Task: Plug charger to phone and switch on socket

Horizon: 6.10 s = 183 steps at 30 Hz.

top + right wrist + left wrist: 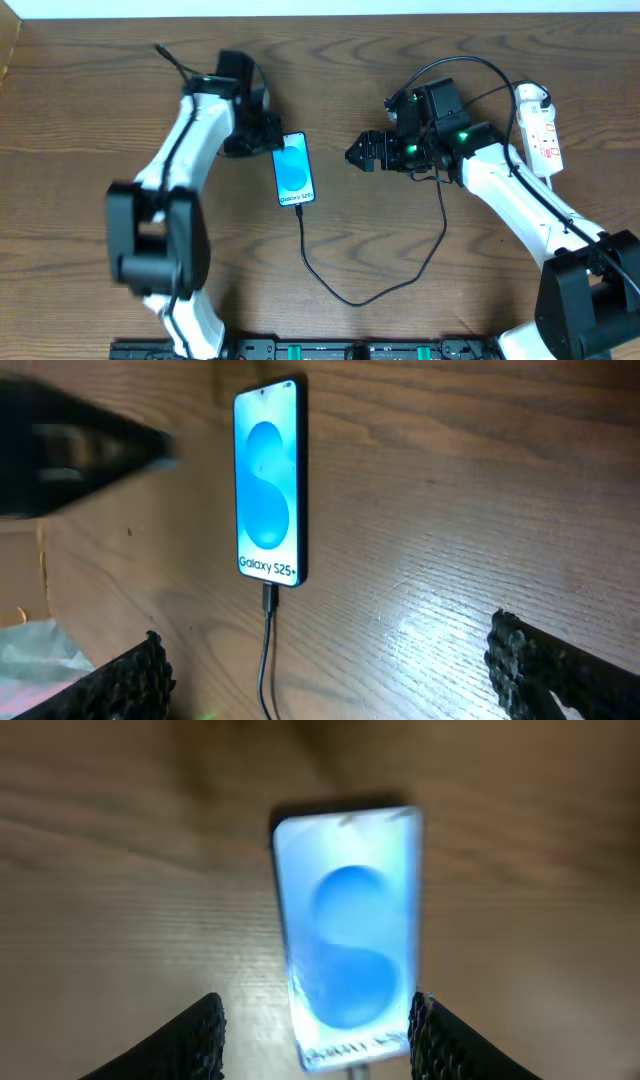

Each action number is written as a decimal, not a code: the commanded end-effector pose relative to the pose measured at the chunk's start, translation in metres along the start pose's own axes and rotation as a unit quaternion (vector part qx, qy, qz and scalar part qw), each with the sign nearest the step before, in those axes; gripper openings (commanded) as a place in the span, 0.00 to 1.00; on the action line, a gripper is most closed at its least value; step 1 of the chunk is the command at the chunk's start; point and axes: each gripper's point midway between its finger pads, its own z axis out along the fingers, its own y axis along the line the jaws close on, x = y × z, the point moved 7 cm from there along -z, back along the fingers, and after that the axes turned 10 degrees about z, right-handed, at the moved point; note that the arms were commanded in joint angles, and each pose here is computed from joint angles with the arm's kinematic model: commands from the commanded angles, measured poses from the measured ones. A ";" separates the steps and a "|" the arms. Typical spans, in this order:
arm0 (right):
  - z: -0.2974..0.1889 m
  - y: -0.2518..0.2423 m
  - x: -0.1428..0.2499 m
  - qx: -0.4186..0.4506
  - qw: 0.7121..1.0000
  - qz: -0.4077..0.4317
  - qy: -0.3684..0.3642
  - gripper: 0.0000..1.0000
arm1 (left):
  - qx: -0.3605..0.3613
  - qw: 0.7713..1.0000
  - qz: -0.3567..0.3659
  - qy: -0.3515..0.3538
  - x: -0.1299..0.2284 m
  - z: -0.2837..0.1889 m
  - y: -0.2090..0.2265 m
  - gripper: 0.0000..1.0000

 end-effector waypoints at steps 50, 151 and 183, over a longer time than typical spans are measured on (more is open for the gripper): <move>-0.231 -0.219 -0.078 0.126 0.934 0.235 -0.239 0.01 | 0.012 0.940 0.061 -0.335 0.072 -0.253 -0.053 0.93; -0.107 -0.321 -0.110 0.077 0.916 0.348 -0.185 0.01 | 0.012 0.940 0.062 -0.335 0.072 -0.254 -0.053 0.94; -0.086 -0.301 -0.106 0.081 0.913 0.371 -0.150 0.01 | 0.012 0.940 0.062 -0.335 0.072 -0.254 -0.053 0.94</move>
